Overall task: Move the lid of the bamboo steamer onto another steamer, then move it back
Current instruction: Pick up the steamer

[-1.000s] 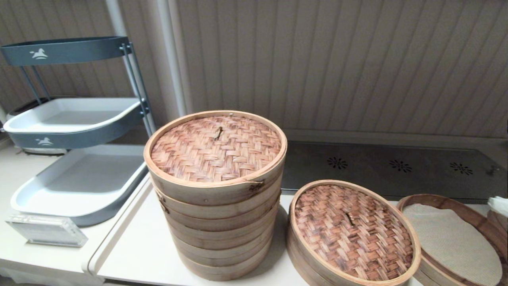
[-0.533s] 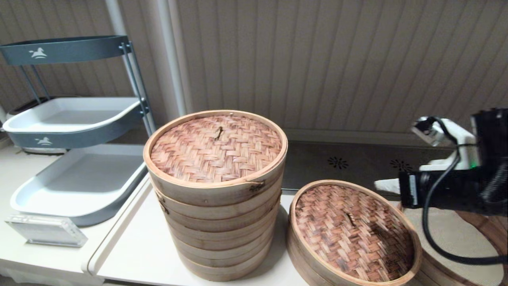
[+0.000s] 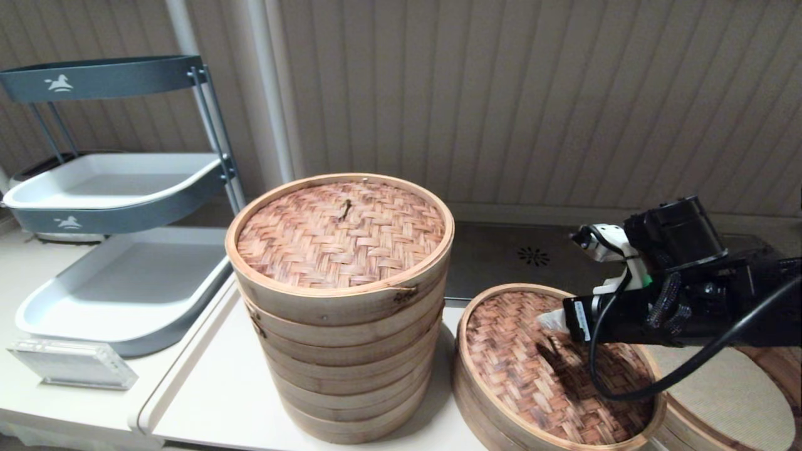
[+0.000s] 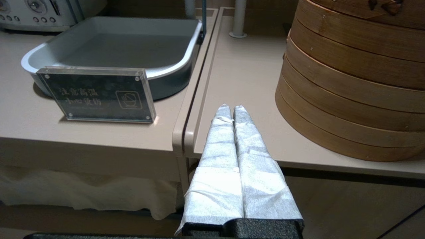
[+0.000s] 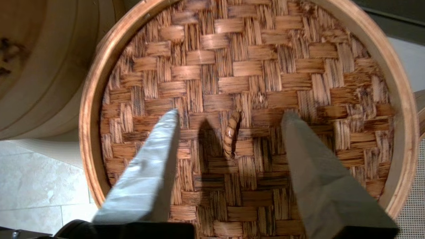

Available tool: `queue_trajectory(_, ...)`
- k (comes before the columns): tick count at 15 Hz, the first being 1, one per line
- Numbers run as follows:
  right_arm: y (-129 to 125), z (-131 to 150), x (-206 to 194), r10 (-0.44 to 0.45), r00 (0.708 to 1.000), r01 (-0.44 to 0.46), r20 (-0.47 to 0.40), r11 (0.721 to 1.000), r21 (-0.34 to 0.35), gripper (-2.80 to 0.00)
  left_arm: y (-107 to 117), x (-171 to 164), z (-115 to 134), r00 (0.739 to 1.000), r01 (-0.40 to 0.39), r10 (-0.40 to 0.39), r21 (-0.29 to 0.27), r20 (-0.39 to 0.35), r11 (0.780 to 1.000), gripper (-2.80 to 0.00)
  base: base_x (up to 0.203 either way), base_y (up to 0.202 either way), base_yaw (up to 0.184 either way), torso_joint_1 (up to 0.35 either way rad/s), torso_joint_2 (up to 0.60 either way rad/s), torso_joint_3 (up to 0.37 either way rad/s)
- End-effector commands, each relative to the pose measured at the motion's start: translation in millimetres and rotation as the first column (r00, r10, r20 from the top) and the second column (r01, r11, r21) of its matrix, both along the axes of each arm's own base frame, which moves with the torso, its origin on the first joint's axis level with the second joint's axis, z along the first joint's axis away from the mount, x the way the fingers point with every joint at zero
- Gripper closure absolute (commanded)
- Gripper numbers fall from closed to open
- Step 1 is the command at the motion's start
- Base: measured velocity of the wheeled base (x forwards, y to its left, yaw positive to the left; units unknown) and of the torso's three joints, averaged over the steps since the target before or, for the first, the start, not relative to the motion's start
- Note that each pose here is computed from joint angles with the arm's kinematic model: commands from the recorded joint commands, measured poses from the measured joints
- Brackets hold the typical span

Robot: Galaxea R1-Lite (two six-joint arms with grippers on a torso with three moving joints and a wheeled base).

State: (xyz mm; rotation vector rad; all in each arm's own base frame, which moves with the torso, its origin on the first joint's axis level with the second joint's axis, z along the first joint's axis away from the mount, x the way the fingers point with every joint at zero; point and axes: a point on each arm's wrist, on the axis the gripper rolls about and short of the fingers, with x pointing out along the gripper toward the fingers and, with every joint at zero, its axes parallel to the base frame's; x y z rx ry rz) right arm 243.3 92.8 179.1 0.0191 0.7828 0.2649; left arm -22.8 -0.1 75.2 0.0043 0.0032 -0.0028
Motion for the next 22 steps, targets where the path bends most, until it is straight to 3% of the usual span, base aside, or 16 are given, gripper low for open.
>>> queue_trajectory(1,0.4,-4.3,0.5,0.0,1.0,0.0,-0.016,1.0,-0.005,-2.8,0.0,0.3,-0.9,1.0,0.0,0.0,0.0,-0.004,1.0,0.0,0.0,0.0,0.0,0.0,0.0,0.0)
queue_trajectory(5,1.8,-19.3,6.9,-0.018,1.0,0.017,-0.022,0.999,-0.03,-2.8,0.0,0.3,-0.8,1.0,0.0,0.0,-0.001,-0.004,1.0,0.0,0.0,0.0,0.0,0.0,0.0,0.0)
queue_trajectory(8,1.7,-28.7,10.1,-0.063,0.998,0.064,0.019,0.995,-0.077,-2.8,0.0,0.3,-0.9,1.0,0.0,0.0,0.0,-0.004,1.0,0.0,0.0,0.0,0.0,0.0,0.0,0.0)
queue_trajectory(22,1.0,-45.8,5.6,-0.054,0.998,0.053,-0.015,0.995,-0.086,-2.8,0.0,0.3,-0.8,1.0,0.0,0.0,0.0,-0.003,1.0,0.0,0.0,0.0,0.0,0.0,0.0,0.0)
